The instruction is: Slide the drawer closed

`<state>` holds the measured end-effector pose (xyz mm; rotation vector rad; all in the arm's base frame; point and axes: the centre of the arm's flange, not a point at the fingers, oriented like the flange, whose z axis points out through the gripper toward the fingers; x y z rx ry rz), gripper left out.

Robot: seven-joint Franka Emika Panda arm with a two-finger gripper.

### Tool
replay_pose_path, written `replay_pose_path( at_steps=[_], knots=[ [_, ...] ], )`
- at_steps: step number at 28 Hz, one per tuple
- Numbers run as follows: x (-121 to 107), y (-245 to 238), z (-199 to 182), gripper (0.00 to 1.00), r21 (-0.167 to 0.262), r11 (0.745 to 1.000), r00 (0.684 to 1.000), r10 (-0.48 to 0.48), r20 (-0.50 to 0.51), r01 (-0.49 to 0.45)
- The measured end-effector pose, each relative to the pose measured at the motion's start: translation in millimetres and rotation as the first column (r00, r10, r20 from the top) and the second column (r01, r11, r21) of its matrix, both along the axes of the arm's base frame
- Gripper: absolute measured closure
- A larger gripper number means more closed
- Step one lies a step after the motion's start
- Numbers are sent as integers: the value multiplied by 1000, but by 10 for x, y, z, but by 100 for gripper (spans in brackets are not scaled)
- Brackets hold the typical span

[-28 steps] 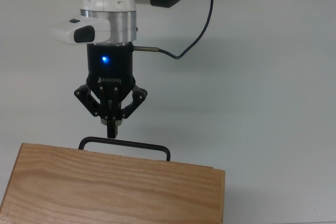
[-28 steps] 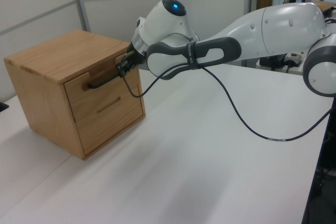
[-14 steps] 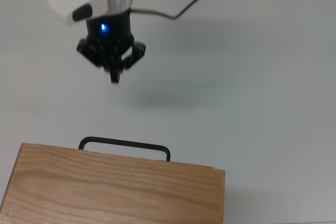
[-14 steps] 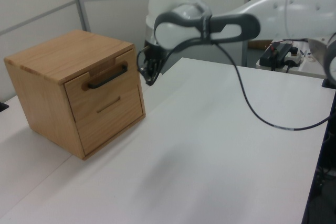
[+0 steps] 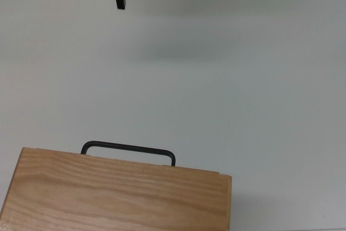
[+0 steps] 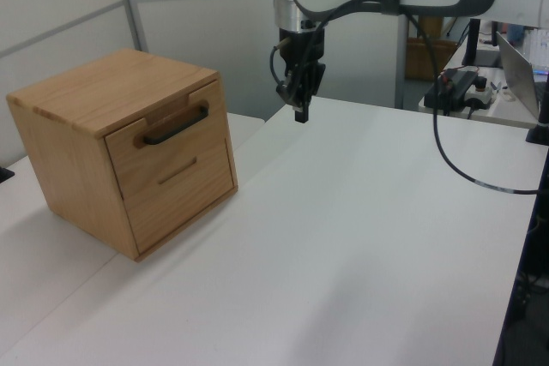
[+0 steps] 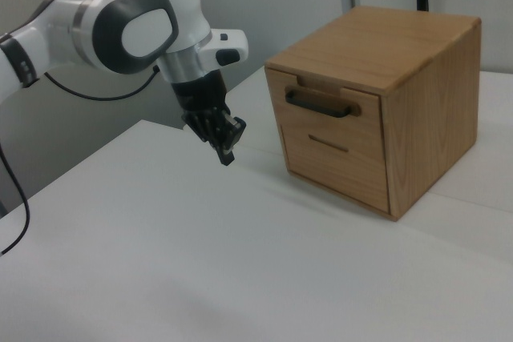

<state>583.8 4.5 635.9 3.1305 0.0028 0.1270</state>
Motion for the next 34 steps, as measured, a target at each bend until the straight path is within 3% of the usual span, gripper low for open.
replay_pose_path(
  at_steps=[11, 13, 16, 17, 34],
  knots=[
    [-132, 57, -98, 99, 0, 1000, 1000, 10, -29, -10],
    [-132, 57, -99, 94, 0, 1000, 1000, 10, -29, -10],
    [-132, 57, -100, 84, 0, 1000, 1000, 10, -29, -10],
    [-132, 57, -100, 75, 0, 1000, 1000, 10, -29, -10],
    [-134, 56, -100, 12, 0, 1000, 999, 10, -30, -10]
  ],
)
